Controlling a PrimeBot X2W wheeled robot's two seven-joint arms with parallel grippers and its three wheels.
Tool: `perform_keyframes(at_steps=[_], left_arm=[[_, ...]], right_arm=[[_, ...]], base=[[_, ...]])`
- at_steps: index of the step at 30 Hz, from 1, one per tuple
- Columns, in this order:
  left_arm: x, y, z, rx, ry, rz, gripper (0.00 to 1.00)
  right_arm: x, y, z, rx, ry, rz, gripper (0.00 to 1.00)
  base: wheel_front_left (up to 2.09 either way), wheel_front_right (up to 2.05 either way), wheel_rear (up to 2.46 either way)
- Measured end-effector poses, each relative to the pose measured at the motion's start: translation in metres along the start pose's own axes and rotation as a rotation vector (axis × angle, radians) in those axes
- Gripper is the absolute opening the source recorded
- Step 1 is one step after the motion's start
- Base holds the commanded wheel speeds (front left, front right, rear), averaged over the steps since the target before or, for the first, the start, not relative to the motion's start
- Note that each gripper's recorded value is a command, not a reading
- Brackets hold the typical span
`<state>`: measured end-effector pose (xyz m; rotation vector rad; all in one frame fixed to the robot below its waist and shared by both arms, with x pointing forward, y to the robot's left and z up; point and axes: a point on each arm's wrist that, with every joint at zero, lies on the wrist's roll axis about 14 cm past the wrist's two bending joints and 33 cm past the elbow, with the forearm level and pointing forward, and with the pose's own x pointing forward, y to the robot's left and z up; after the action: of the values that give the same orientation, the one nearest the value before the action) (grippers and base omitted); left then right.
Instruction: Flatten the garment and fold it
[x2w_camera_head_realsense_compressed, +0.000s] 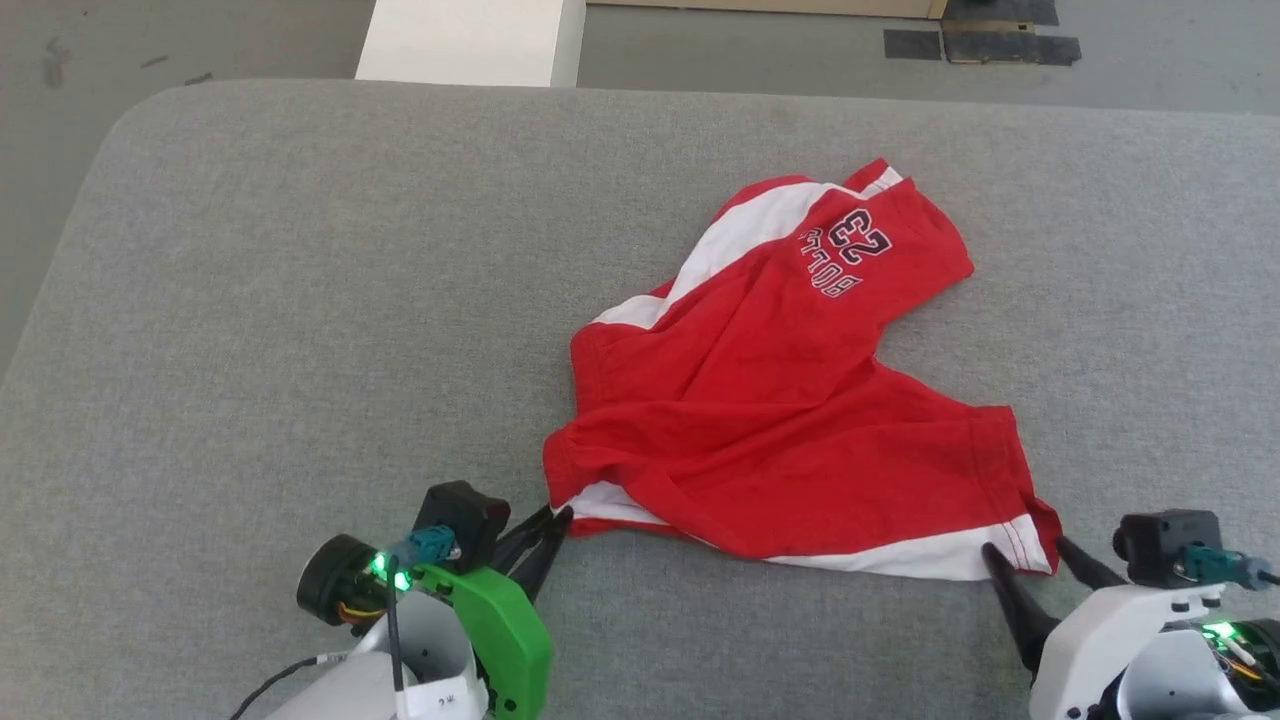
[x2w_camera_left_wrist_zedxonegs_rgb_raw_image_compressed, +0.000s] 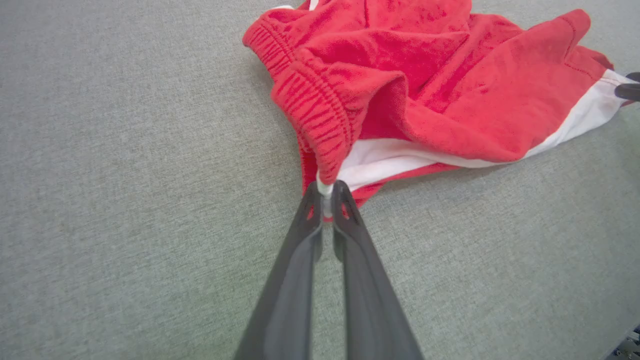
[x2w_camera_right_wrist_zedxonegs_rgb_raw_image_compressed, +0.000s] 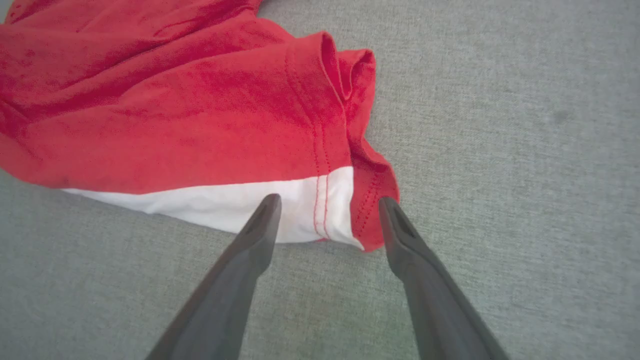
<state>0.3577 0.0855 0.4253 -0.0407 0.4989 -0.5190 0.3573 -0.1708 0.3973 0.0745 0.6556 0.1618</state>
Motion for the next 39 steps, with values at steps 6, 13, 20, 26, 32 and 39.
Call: perform_keyframes(at_steps=[6,13,20,26,32,39], left_arm=[[0.001,-0.002,-0.003,-0.005,0.008,-0.004,0.0],[0.0,-0.002,-0.005,-0.008,0.013,-0.004,0.0],[0.0,-0.001,-0.006,-0.008,0.018,-0.004,0.0],[0.0,-0.001,-0.007,-0.005,0.024,-0.004,0.0],[-0.004,-0.002,-0.006,0.009,0.023,-0.003,0.0],[-0.014,-0.005,0.005,0.056,-0.003,-0.018,0.0]], right_arm=[[0.0,0.005,-0.006,-0.01,0.078,0.034,1.0],[0.003,0.011,-0.006,-0.02,0.103,0.061,1.0],[0.006,0.015,-0.007,-0.029,0.109,0.078,1.0],[0.008,0.017,-0.007,-0.044,0.104,0.088,0.0],[0.003,0.014,0.006,-0.05,0.039,0.084,0.0],[-0.014,0.009,0.042,-0.03,-0.121,0.09,0.0]], base=[[0.0,0.0,0.0],[0.0,0.0,0.0],[0.0,0.0,0.0],[0.0,0.0,0.0],[0.0,0.0,0.0],[0.0,0.0,0.0]])
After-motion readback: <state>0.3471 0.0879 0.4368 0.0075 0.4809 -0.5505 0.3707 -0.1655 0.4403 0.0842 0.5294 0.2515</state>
